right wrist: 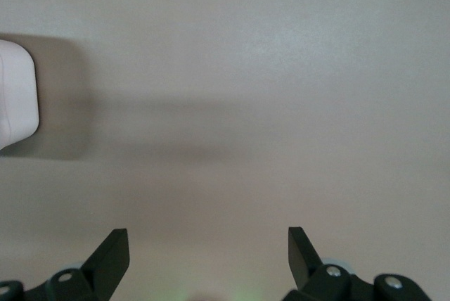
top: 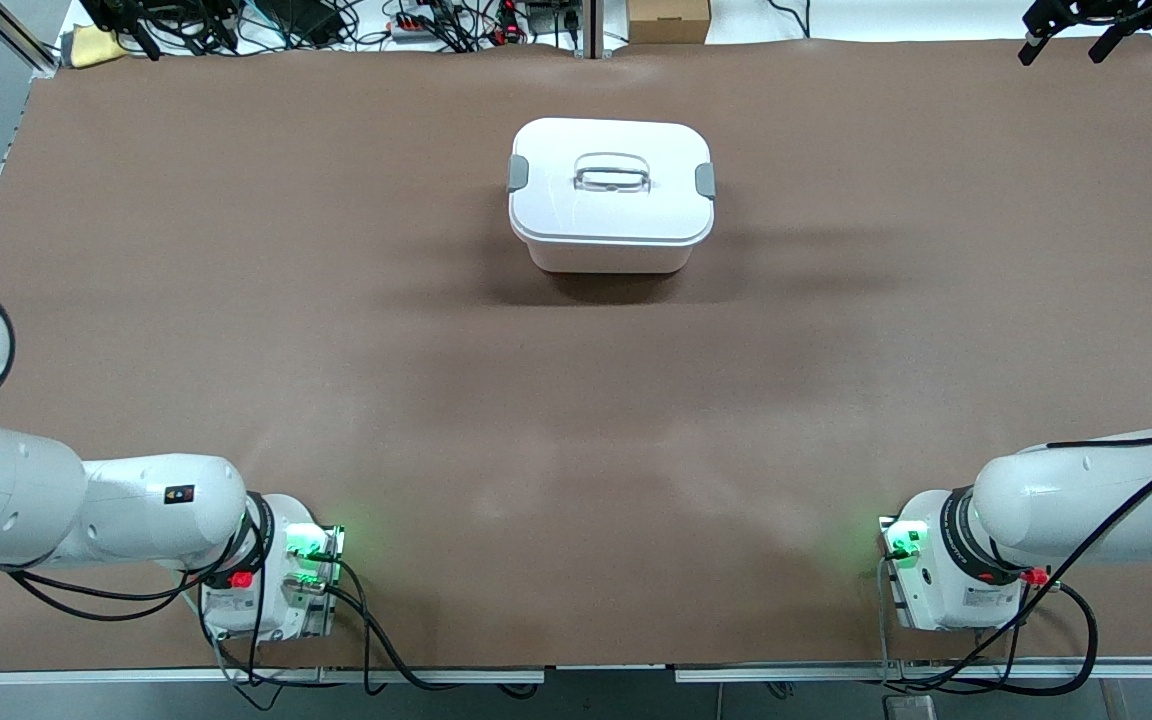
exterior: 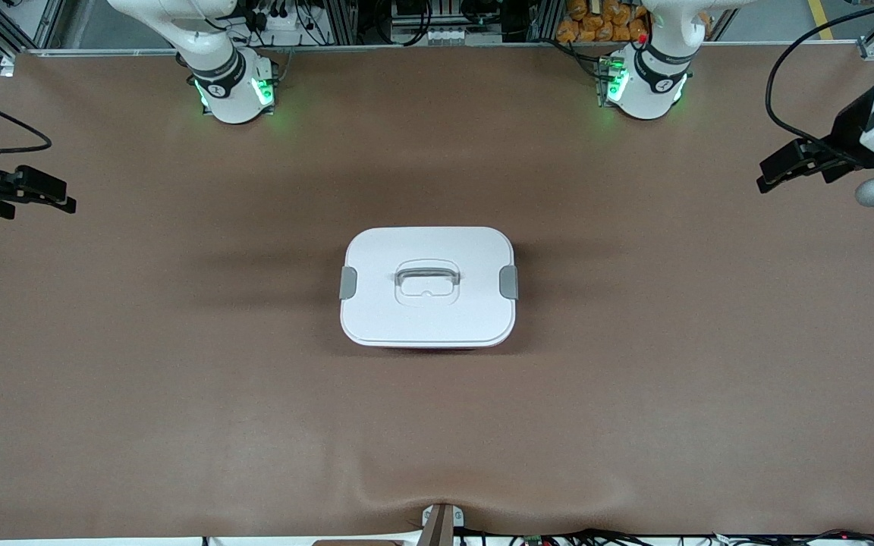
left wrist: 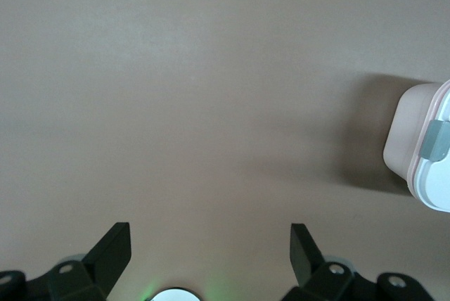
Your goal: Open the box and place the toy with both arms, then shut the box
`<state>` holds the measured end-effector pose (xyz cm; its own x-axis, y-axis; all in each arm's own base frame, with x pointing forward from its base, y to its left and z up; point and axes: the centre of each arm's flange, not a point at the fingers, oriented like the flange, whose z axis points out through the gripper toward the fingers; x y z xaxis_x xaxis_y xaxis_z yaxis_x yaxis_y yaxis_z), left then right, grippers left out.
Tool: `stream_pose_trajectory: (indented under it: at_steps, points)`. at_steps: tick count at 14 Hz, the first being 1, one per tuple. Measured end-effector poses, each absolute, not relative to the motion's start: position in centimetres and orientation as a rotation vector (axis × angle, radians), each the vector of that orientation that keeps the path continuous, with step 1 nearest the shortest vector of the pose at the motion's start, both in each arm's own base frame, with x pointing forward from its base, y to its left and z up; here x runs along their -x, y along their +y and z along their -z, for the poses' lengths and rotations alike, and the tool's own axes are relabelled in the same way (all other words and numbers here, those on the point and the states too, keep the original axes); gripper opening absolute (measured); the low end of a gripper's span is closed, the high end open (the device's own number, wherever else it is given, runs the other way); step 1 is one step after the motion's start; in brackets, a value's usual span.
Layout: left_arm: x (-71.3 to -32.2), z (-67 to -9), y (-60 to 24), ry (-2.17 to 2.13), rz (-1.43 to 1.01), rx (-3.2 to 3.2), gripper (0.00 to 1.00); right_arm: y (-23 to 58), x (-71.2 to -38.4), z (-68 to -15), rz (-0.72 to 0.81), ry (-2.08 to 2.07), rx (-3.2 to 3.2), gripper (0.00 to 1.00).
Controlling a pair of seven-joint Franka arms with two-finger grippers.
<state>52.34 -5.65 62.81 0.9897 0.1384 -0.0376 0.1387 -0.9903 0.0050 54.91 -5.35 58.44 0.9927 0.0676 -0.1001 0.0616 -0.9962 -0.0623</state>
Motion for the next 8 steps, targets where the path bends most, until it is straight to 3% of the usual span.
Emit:
stream_pose_trajectory:
  at_steps: [8]
  points:
    - [-51.4,-65.0,-5.7,0.205,-0.004,-3.159,1.00,-5.3,-55.1,-58.1,-0.167,-0.100,3.076,1.00]
